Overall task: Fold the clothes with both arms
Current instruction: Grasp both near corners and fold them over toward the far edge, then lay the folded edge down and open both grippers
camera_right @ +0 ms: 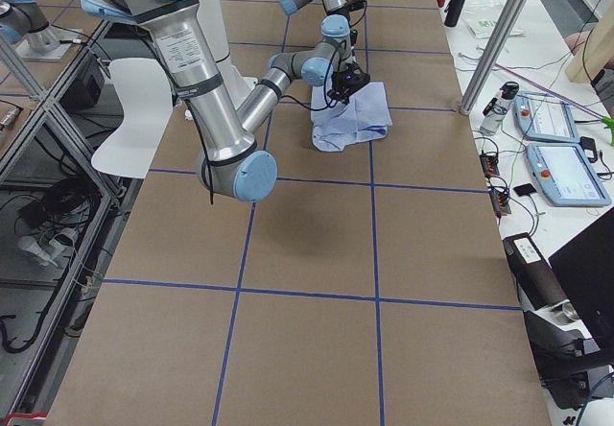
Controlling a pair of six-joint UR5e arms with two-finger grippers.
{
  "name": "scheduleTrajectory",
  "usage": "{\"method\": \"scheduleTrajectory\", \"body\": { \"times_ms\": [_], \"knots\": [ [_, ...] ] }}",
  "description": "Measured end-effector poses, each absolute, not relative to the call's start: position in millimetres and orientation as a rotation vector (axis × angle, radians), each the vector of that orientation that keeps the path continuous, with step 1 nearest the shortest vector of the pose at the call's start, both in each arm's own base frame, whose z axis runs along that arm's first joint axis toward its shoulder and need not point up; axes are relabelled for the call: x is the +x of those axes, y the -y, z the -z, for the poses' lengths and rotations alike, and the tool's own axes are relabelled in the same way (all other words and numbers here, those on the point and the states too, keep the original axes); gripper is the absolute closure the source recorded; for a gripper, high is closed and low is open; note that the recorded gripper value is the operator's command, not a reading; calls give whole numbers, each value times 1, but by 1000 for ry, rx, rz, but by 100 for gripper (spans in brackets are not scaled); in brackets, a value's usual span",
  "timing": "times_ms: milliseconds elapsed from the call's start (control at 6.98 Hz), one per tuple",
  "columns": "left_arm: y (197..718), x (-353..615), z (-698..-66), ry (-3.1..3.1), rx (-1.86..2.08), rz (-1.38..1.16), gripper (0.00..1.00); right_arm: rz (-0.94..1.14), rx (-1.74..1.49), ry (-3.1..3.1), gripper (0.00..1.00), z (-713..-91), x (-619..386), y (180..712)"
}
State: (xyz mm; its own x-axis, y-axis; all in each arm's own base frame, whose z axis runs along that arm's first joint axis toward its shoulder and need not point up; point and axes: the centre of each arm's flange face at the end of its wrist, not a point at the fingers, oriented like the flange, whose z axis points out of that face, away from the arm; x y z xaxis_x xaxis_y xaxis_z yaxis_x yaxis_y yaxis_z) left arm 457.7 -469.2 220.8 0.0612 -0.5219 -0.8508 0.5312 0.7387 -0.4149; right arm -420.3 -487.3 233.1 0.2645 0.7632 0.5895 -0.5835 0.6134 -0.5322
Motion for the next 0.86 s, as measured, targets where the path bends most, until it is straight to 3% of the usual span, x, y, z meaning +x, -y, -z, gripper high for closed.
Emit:
{"method": "scheduleTrajectory", "body": {
  "times_ms": [859],
  "knots": [
    [538, 485, -282, -1291, 51, 843, 100, -874, -151, 841, 100, -245, -492, 619]
  ]
}}
